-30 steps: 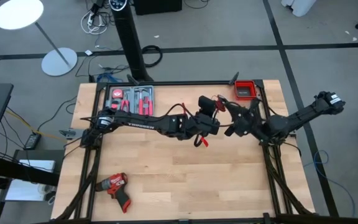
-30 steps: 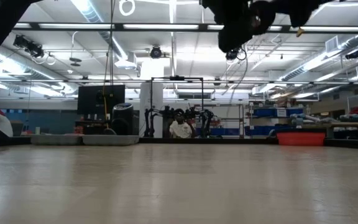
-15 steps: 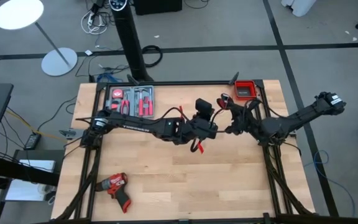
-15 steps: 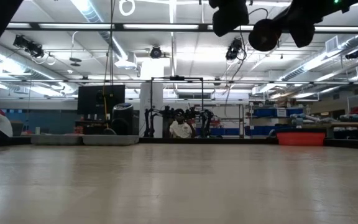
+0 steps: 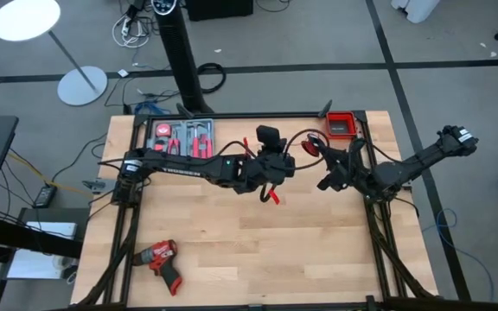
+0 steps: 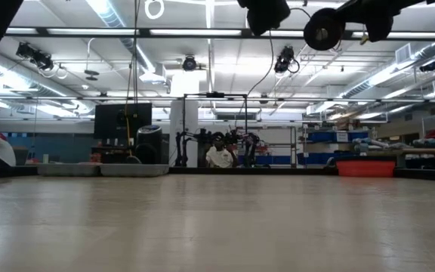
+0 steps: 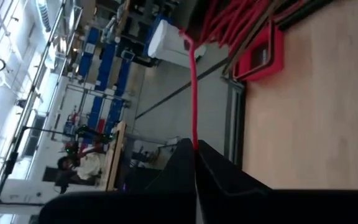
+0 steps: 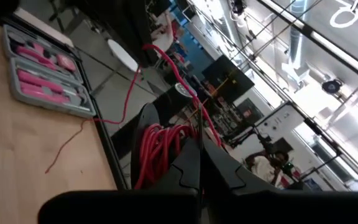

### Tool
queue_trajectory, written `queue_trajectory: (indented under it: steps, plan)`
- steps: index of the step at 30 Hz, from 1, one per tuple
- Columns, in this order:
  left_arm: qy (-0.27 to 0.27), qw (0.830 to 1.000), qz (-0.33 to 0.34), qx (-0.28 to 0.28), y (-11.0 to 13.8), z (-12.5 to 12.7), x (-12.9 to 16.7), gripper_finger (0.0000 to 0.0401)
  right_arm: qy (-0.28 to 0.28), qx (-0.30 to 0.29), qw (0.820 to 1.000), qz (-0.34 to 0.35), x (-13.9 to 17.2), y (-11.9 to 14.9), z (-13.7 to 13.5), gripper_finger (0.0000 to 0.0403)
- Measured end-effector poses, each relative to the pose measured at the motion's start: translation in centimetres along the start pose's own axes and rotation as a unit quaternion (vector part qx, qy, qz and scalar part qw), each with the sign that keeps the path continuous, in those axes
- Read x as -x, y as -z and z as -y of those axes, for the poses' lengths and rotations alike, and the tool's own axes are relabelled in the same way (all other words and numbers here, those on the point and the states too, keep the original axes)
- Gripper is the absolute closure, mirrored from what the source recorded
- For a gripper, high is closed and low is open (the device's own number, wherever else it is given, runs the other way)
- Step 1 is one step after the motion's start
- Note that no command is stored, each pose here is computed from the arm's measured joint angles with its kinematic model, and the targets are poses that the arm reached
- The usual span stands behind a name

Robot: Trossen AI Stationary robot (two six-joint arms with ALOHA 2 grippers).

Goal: Coil cords
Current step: Coil the red wire on the black spool

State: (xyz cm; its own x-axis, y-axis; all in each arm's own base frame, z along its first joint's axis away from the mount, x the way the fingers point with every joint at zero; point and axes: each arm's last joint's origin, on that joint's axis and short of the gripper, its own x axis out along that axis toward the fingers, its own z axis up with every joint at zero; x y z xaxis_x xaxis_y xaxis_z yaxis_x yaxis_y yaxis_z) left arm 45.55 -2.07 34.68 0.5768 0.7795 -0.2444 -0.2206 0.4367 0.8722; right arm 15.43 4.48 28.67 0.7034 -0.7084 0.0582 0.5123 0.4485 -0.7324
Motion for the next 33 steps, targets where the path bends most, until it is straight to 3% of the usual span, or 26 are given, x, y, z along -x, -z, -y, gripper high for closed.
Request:
queue_trajectory:
  steps: [17,33]
  plan:
    - [-0.020,0.999,-0.036,0.015,1.0,-0.7,-1.3,0.0401,-0.013,-0.006,1.000,0.011,1.2,-0.3,0.0,0.0403]
    - [0.012,0.998,-0.057,0.019,1.6,0.4,-0.6,0.0401,-0.007,-0.009,1.000,0.001,1.3,-0.3,0.1,0.0403]
